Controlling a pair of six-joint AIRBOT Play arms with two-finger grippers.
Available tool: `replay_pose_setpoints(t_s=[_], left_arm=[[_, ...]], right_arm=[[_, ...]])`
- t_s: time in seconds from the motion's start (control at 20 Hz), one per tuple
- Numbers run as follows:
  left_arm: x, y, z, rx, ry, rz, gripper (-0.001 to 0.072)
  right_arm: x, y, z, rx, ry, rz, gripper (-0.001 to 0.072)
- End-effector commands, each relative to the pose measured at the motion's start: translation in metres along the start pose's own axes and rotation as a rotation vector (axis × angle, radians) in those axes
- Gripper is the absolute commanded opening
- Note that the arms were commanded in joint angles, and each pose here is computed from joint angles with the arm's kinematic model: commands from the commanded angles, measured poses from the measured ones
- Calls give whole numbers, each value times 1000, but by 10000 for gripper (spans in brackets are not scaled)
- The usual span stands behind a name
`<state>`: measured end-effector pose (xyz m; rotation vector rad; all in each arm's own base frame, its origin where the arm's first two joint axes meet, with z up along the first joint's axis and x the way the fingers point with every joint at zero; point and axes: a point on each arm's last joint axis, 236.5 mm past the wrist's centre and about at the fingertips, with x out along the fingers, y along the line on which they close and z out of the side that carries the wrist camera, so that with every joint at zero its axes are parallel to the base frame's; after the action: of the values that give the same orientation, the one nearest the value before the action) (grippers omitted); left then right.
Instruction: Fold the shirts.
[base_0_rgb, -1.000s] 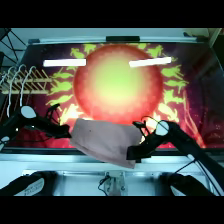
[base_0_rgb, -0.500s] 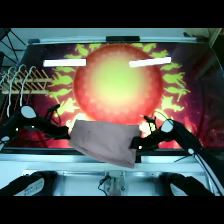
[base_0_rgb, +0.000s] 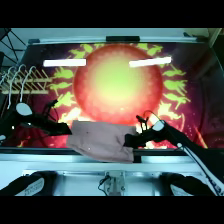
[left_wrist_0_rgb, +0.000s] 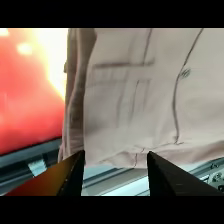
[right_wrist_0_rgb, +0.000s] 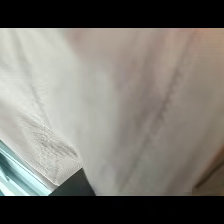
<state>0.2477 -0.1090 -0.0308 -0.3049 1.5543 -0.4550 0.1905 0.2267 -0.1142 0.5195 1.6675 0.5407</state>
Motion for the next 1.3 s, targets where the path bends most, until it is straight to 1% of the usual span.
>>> replay_pose_setpoints(t_s=[0.0, 0.15, 0.25, 0.35, 0.45, 0.6, 0.7, 0.8, 0.9, 0.95, 1.1, 1.2, 1.25], left_arm=[[-53, -4, 39, 42, -167, 21, 473], [-101, -11, 69, 70, -306, 45, 473], [-110, -17, 75, 82, -333, 41, 472], [-109, -22, 75, 58, -331, 20, 473], [-107, -27, 74, 50, -323, 10, 472], [-101, -38, 71, 75, -307, 3, 472], [-97, -46, 69, 86, -294, -3, 472], [-93, -54, 68, 109, -286, -7, 472], [-91, -59, 71, 125, -295, -8, 471], [-91, -61, 73, 116, -305, -10, 471], [-90, -63, 71, 101, -298, -15, 471], [-90, -64, 72, 103, -301, -15, 471], [-90, -64, 72, 102, -301, -15, 472]], right_arm=[[-20, 18, 32, -105, -122, 27, 64], [-84, 23, 96, -90, -335, 39, 64], [-140, 7, 136, -39, -475, 29, 64], [-200, -37, 160, 47, -588, -40, 64], [-258, -100, 159, 189, -664, -144, 64], [-334, -198, 114, 436, -754, -316, 64], [-371, -256, 55, 625, -786, -436, 63], [-383, -291, -3, 770, -743, -507, 64], [-370, -311, -52, 920, -676, -501, 63], [-360, -315, -67, 1005, -686, -474, 63], [-326, -324, -112, 1128, -653, -490, 63], [-301, -325, -120, 1148, -629, -473, 64], [-293, -324, -117, 1096, -605, -480, 63]])
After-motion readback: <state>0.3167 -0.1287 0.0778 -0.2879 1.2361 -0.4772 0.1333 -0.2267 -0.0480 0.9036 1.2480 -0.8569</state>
